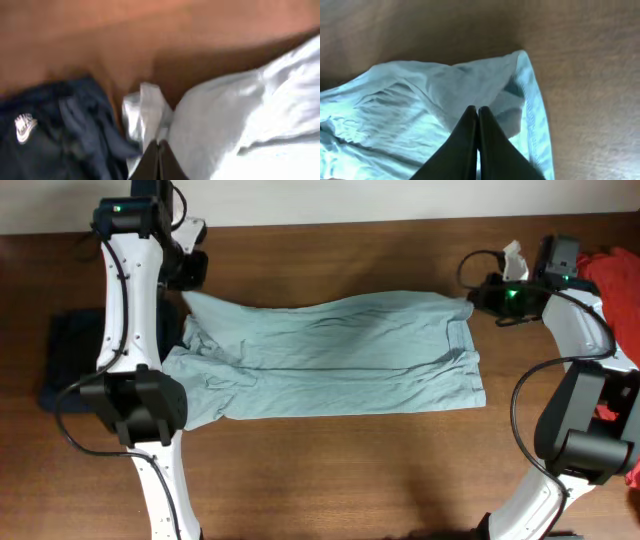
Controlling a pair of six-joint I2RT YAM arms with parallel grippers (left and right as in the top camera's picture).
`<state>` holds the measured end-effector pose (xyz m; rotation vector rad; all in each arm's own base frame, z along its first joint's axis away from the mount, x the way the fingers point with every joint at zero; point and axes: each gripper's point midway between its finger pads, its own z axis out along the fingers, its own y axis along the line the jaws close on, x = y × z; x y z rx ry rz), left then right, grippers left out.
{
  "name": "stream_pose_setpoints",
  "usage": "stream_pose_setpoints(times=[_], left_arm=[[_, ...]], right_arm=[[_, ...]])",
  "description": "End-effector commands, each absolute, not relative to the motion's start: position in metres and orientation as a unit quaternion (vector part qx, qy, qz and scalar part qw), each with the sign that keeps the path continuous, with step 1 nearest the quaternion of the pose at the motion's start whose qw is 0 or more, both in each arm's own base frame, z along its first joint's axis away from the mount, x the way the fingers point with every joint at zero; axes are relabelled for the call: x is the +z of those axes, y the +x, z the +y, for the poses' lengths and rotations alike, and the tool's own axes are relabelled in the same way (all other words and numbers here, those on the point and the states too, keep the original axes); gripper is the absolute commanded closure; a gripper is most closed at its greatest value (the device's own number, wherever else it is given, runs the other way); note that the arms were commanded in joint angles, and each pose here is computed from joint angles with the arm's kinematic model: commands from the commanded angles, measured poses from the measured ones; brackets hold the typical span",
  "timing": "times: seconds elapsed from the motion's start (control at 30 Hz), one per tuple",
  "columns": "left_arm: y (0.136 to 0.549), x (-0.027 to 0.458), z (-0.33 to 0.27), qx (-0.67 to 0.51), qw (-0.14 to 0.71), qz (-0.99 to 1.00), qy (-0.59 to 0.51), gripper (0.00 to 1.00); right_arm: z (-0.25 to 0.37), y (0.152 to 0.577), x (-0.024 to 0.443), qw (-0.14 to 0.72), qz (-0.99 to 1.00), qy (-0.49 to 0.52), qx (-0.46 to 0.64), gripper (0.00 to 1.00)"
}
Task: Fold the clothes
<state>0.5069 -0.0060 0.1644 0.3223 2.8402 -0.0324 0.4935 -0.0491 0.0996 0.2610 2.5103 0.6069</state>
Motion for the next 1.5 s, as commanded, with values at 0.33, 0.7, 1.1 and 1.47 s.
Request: stream_pose_setpoints(times=[0.33, 0.7, 1.1, 1.47], left_arm=[[0.535, 0.130, 0.007, 0.031, 0.169, 0.970, 0.172, 1.00], [0.459, 0.081, -0.024, -0.085, 0.022, 0.973, 0.212, 0.85], [0.521, 0.049, -0.038, -0.084, 0.118, 0.965, 0.218, 0.44], [0.531, 0.016, -0.067, -0.099, 0.123, 0.952, 0.264, 0.77]], right_arm=[[-0.064, 0.517, 0.133, 0.339, 0.917, 0.078, 0.194, 0.96], [-0.064, 0.517, 0.133, 0.337, 0.918, 0.079, 0.194, 0.96], [-0.063, 0.516, 0.132, 0.335, 0.918, 0.079, 0.195, 0.96], [-0.062, 0.512, 0.129, 0.324, 0.922, 0.083, 0.197, 0.96]])
